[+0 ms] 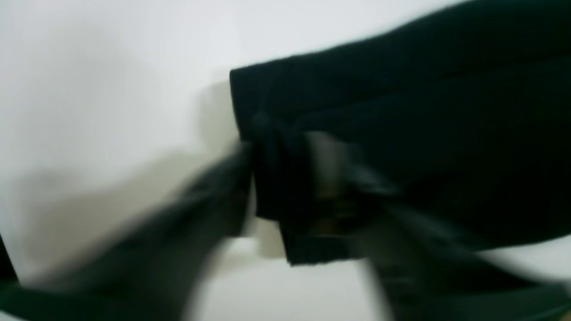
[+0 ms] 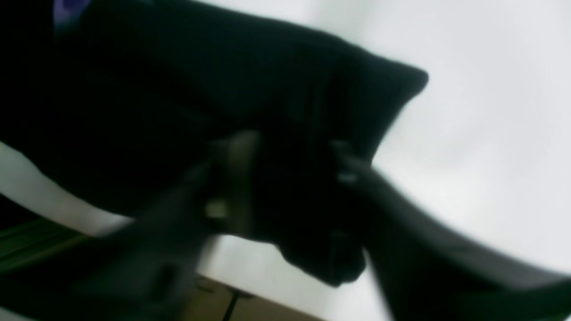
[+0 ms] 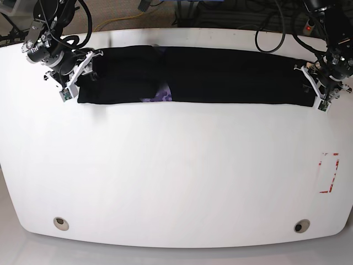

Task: Fold the T-shirt properly
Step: 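Fold the hem over toward the collar with both grippers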

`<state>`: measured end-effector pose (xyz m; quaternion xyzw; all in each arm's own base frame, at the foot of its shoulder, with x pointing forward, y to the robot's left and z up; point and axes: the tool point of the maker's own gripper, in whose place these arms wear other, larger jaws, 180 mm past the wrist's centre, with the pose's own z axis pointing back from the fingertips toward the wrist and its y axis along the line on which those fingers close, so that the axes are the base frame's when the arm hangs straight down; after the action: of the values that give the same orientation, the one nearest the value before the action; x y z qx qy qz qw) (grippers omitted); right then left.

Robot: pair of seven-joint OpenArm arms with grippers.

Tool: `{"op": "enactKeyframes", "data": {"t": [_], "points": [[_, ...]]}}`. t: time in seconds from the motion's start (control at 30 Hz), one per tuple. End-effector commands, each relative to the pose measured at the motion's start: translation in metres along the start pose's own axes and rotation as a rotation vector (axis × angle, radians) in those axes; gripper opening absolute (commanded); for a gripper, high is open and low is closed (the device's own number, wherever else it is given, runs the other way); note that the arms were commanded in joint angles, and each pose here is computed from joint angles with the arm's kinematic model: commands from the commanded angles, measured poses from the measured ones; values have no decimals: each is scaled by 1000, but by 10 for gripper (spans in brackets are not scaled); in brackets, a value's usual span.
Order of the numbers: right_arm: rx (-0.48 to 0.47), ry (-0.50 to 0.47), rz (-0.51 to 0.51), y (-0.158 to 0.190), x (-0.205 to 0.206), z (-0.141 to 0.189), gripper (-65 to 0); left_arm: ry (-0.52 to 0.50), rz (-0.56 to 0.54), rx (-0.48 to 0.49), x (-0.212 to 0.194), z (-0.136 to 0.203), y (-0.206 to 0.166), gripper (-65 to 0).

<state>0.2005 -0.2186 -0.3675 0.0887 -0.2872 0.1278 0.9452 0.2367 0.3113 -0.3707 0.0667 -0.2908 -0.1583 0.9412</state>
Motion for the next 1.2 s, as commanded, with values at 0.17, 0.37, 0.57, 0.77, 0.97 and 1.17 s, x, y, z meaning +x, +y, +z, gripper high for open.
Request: {"op": "enactKeyframes", "data": {"t": [0.17,0.37,0.57,0.77,0.97,1.17], "points": [[-80,-97,-40,-31,13,29,-106,-73,-14,38,21,15,15,-207],[86,-250,-96,-5,40,34,-140,-235,67,11,48,41,23,-225],[213,-232,-113,25,39,17,-211,-206,179,-56,36,43,25,-224],[320,-123,-192,45,8,-16,-277,-157,325,-138,8,25,24,-222],[331,-82,-303,36,-18,-34,-281,-144,395,-173,-6,19,22,-171],[258,-22,-235,28,-27,-40,-281,-98,446,-196,-24,9,21,-136]]}}
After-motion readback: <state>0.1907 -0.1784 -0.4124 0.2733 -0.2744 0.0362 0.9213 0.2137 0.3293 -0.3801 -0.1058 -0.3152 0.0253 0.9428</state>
